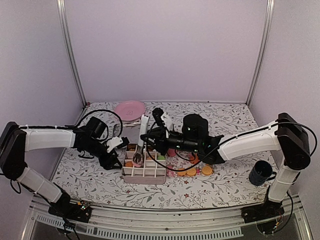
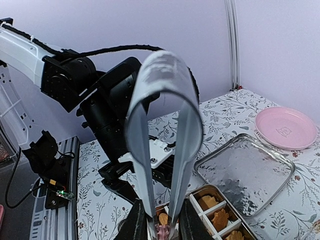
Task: Pack the cookies
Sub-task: Adjust the fake cookies in the empty pocket of the box.
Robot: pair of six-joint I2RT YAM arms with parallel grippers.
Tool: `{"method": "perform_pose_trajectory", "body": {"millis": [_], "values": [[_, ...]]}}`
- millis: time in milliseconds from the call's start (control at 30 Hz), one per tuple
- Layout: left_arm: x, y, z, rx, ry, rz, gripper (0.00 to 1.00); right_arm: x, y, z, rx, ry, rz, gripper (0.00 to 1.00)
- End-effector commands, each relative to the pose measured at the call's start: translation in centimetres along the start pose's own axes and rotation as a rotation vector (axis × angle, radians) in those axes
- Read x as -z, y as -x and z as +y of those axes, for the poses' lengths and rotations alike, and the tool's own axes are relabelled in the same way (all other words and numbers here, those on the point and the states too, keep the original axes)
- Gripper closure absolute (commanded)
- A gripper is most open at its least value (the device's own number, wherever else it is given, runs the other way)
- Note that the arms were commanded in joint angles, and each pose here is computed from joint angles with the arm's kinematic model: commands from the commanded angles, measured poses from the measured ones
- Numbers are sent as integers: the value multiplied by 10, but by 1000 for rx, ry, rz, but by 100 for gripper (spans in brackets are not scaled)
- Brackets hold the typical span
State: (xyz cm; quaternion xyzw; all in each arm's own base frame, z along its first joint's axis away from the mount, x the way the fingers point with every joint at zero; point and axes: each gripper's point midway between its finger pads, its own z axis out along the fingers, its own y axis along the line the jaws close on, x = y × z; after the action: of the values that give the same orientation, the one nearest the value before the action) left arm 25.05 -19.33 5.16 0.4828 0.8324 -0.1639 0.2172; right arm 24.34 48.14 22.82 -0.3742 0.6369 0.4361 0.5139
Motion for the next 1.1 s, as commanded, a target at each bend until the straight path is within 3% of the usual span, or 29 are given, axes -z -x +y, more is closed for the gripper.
{"method": "perform_pose_trajectory", "body": {"millis": [0,233,800,967,1067], "values": [[-3,1,-3,-33,1,3,31,14,28,7,-33,26,-97,82],[3,-3,-11,-50,-28,19,31,21,38,4,-65,28,-147,77],[9,0,-9,-71,-21,29,28,16,24,-2,-7,-26,-77,69],[10,2,-9,-74,-23,28,27,21,35,-2,4,-41,-98,58],[10,2,-9,-73,-25,29,27,25,47,-1,11,-43,-124,57]]}}
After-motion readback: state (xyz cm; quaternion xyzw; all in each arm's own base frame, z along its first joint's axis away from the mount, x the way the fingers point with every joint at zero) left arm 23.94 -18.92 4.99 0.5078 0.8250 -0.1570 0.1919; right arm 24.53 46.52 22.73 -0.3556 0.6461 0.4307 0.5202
